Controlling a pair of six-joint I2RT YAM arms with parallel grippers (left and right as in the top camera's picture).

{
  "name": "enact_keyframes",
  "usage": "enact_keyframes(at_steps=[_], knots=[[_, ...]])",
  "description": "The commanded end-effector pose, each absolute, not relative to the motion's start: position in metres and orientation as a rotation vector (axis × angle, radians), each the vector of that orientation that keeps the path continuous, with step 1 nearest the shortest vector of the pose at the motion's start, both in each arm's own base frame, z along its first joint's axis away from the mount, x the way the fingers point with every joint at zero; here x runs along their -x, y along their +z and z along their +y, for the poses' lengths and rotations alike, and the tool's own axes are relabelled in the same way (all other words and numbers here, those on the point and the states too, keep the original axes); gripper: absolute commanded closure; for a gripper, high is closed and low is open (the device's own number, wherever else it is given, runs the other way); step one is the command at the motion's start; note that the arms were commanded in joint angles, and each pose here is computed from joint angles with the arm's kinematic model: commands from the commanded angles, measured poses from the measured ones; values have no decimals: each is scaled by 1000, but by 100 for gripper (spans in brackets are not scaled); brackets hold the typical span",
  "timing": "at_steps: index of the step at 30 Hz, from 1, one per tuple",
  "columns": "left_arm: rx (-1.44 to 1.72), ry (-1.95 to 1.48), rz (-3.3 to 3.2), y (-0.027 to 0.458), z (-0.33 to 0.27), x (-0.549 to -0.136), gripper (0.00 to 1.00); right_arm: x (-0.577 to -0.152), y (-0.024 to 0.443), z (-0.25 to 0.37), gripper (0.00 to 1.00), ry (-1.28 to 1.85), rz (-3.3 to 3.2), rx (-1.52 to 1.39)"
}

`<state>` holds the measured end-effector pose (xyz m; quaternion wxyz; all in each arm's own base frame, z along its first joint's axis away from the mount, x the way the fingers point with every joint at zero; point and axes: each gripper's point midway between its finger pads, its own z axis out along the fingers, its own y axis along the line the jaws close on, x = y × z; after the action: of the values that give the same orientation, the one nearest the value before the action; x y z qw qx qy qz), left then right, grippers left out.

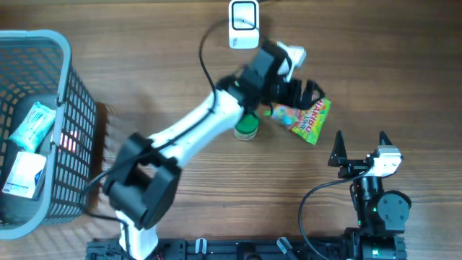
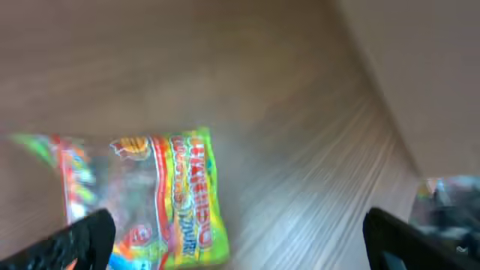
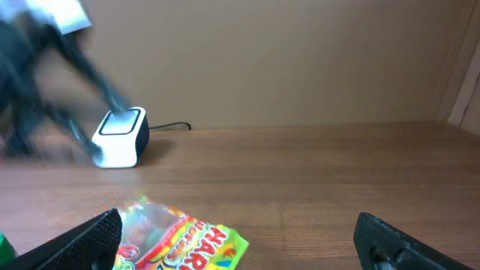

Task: Scan the item barcode
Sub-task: 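Place the Haribo bag right of the jar with the left gripper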

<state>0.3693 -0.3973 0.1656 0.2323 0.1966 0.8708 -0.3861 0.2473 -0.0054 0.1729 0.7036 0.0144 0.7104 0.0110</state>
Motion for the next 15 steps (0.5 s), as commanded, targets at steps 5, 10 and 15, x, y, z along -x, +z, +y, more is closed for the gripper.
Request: enact_keyframes(at_steps=[5,10,15], knots=[[-217,-612,2112,370,-220,-418,0,-247,175,-3,0,28,1571,-13],[942,12,1922,400,51,-337,0,-247,175,-3,0,29,1571,-13],[1810,214,1692,333,224,-230,0,-247,175,-3,0,29,1571,-13]])
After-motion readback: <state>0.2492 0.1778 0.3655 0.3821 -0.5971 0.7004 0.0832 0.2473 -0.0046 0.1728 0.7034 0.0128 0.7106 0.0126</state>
